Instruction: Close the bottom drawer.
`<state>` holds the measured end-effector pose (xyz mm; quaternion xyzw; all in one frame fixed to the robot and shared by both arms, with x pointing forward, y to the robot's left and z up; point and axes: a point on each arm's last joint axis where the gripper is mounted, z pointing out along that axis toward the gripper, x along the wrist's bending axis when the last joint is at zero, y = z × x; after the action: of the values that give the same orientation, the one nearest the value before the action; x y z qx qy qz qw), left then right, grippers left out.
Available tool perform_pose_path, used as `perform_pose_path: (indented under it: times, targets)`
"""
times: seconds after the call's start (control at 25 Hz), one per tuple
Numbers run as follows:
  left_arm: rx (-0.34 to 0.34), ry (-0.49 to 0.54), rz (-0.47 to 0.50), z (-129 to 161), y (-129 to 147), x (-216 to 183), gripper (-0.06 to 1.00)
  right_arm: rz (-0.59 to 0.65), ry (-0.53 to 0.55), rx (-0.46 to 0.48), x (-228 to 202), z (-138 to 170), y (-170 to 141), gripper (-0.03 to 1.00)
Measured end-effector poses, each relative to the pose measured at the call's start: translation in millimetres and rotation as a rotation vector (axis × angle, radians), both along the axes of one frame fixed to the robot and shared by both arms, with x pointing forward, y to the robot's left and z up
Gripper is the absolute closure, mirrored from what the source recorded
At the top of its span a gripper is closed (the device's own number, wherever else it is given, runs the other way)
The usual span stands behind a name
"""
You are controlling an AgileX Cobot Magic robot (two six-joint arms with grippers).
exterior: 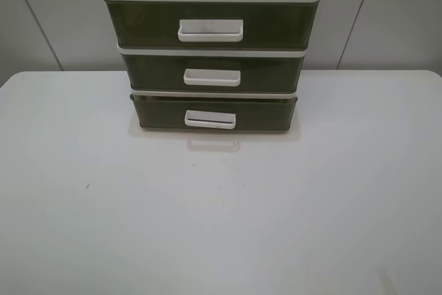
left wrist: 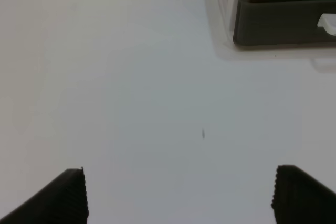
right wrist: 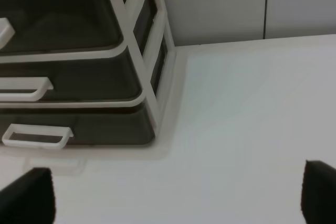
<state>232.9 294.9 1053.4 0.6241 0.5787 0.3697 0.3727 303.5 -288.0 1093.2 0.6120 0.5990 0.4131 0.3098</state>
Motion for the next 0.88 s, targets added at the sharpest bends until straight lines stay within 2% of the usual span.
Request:
perform_pose_path:
  times: [0.16, 0.4, 0.6, 0.88]
  targets:
    - [0.000, 0.000, 0.000, 0, 0, 0, 0.23, -0.005, -0.049, -0.047, -42, -4, -2, 0.15]
    - [0.000, 0.000, 0.000, 0, 0, 0, 0.23, -0.026, -0.110, -0.092, -75, -11, -5, 0.15]
    - [0.000, 0.000, 0.000, 0, 0, 0, 0.23, -0.026, -0.085, -0.102, -84, -17, -5, 0.15]
    - [0.000, 0.000, 0.000, 0, 0, 0, 0.23, -0.062, -0.027, -0.157, -74, -35, -10, 0.15]
